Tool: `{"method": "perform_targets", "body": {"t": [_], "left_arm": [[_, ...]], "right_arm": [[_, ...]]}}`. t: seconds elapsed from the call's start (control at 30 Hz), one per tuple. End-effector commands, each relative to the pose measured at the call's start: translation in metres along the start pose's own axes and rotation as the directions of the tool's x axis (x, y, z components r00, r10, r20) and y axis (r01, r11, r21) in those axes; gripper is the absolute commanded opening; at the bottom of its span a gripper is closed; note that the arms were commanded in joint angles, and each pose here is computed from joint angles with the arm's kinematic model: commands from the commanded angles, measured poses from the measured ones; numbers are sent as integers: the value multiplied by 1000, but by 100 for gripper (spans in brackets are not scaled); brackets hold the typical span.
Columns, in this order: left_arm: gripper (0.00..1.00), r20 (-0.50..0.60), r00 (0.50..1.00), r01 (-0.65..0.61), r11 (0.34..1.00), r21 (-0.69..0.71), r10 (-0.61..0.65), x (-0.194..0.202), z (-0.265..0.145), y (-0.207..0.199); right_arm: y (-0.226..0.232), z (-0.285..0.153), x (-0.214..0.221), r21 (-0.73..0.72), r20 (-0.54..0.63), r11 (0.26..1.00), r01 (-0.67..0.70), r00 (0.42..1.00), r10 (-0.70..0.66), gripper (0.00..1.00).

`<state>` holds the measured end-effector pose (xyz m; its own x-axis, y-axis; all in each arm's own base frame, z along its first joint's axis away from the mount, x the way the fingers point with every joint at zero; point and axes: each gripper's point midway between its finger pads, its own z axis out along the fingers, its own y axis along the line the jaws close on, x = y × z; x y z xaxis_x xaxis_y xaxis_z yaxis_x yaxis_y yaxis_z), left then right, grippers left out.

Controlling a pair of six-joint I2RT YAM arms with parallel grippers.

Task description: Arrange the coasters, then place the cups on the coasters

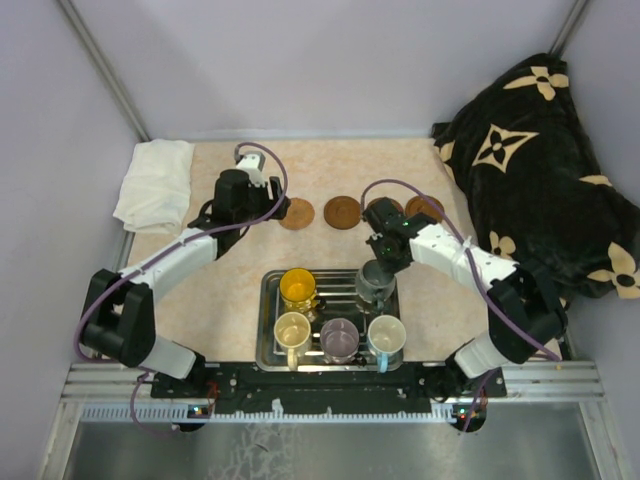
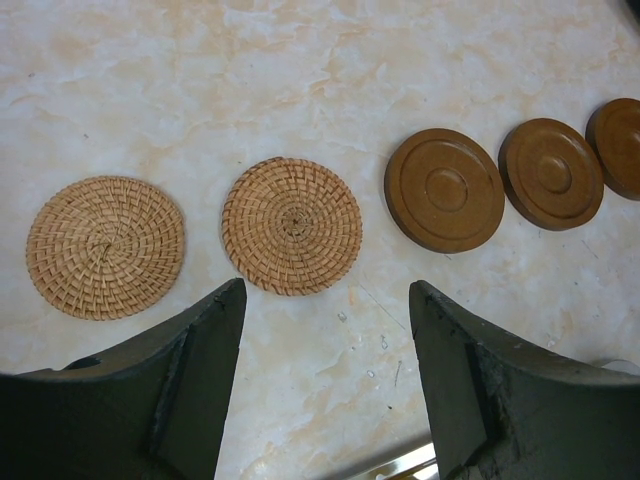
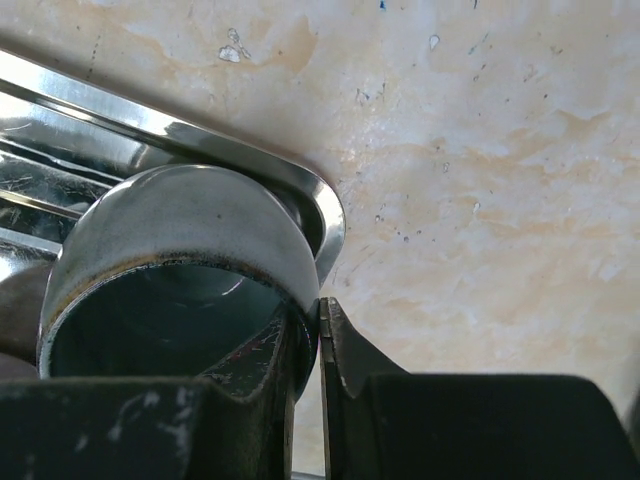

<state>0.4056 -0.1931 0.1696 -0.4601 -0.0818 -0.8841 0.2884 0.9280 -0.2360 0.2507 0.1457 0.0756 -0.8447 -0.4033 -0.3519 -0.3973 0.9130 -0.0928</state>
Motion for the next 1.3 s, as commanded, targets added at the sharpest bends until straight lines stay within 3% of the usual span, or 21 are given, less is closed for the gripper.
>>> {"method": "perform_targets", "body": {"t": [0.0, 0.17, 0.47, 0.6, 0.8, 0.97, 1.27], "left_arm": [[73, 36, 999, -10, 1000, 3, 9, -11, 5, -3], [73, 44, 999, -4, 1000, 4, 4, -13, 4, -4], [73, 59, 998, 1, 1000, -22, 1, -15, 4, 1], [73, 59, 998, -1, 1000, -21, 3, -16, 5, 1], [73, 63, 998, -8, 999, -39, 10, -17, 6, 4], [73, 70, 997, -12, 998, -59, 16, -19, 7, 8], [73, 59, 998, -2, 995, -102, 8, -14, 8, 16]], "right_arm": [[25, -15, -47, -55, 171, 998, 41, 985, -31, 0], [21, -31, -74, 35, 274, 994, 99, 956, -105, 0], [-14, -58, -124, 252, 435, 965, 69, 883, -177, 0], [-50, -57, -146, 393, 447, 920, 4, 873, -194, 0], [-124, -63, -171, 429, 512, 893, -139, 851, -114, 0], [-178, -77, -198, 524, 504, 841, -132, 845, -182, 0], [-238, -53, -218, 529, 438, 844, -85, 880, -186, 0]]}}
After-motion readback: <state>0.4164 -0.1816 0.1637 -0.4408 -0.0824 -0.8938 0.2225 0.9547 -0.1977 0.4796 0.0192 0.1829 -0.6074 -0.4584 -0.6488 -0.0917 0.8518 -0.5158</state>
